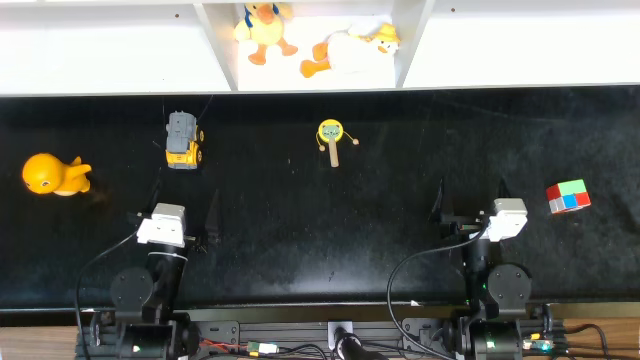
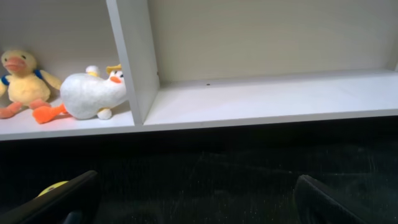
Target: Store Toys
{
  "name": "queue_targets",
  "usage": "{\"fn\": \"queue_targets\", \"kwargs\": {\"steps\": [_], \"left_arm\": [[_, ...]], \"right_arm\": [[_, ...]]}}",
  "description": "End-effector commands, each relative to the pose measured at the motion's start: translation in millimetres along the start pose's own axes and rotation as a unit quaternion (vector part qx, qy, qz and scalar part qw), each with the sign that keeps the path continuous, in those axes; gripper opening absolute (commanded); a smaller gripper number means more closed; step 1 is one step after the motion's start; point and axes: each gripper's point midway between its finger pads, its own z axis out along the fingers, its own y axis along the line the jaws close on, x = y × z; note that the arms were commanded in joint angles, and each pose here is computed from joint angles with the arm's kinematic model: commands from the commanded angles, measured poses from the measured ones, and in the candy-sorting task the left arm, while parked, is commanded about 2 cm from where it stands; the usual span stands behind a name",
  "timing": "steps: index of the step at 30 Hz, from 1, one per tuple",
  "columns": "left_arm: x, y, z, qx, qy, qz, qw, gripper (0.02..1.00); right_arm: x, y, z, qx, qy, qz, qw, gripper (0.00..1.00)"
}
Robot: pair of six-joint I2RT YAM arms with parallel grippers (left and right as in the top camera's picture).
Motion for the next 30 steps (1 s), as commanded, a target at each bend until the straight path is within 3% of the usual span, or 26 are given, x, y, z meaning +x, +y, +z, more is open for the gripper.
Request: {"fn": "queue_targets", "kwargs": {"steps": [1, 7, 11, 17, 21, 30], "left_arm": [[-1, -3, -1, 0.007, -0.003, 0.009, 1.0, 0.998], [-2, -5, -1, 0.013, -0.004, 0.004, 1.0, 0.998], [-11, -2, -4, 0.008, -0.005, -0.031, 0.999, 0.998], [-23, 7, -23, -0.014, 0.079, -0.06, 0.995, 0.996], [-25, 11, -31, -0.012, 0.157, -0.02, 0.987, 0.991], [-39, 35, -16, 0.062, 0.286, 0.069, 0.954, 0.993]], "right_arm": [[4, -1, 0, 0.001, 0.001, 0.002, 1.0, 0.996], [4, -1, 0, 0.001, 0.001, 0.002, 1.0, 0.993], [4, -1, 0, 0.001, 0.001, 0.002, 1.0, 0.996], [4, -1, 0, 0.001, 0.001, 0.002, 1.0, 0.996], [4, -1, 0, 0.001, 0.001, 0.002, 1.0, 0.996], [4, -1, 0, 0.001, 0.001, 0.002, 1.0, 0.996]]}}
